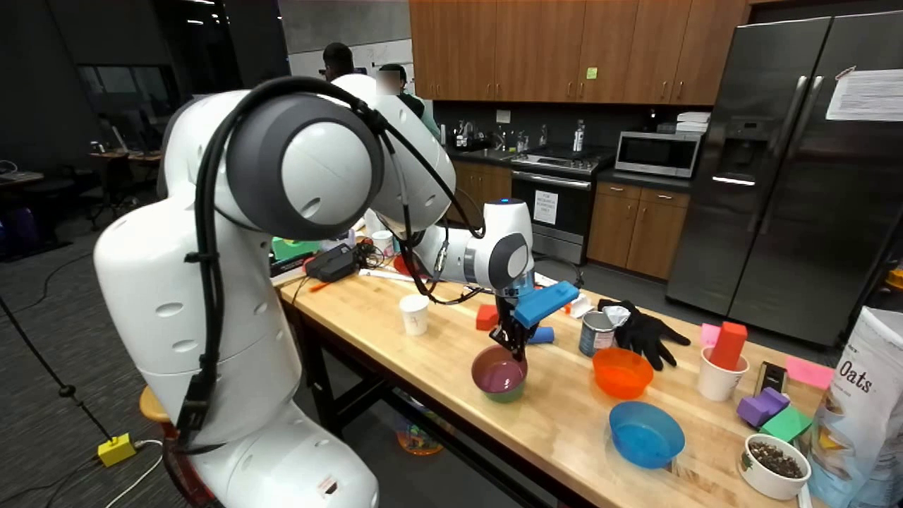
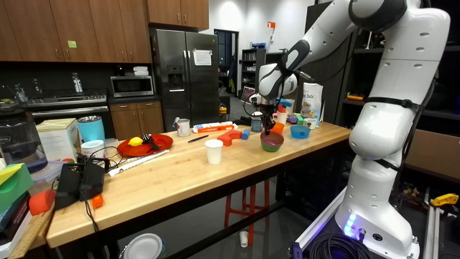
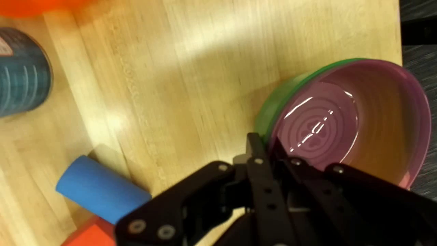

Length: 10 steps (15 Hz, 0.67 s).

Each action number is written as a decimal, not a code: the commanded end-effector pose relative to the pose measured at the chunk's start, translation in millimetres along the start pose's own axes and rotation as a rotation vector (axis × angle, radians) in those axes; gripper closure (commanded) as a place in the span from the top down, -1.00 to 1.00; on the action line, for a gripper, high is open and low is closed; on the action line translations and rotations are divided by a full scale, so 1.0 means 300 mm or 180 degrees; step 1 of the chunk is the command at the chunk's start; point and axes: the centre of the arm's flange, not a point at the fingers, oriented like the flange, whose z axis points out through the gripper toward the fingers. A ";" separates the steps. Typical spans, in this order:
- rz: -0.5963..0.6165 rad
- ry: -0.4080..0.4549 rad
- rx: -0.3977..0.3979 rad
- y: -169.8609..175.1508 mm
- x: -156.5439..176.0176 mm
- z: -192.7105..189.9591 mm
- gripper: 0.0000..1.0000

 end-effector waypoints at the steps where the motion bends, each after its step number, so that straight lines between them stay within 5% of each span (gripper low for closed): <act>1: 0.0294 -0.0090 -0.0152 -0.096 -0.145 -0.052 -0.97; 10: 0.0838 -0.0318 -0.0336 -0.210 -0.380 -0.091 -0.97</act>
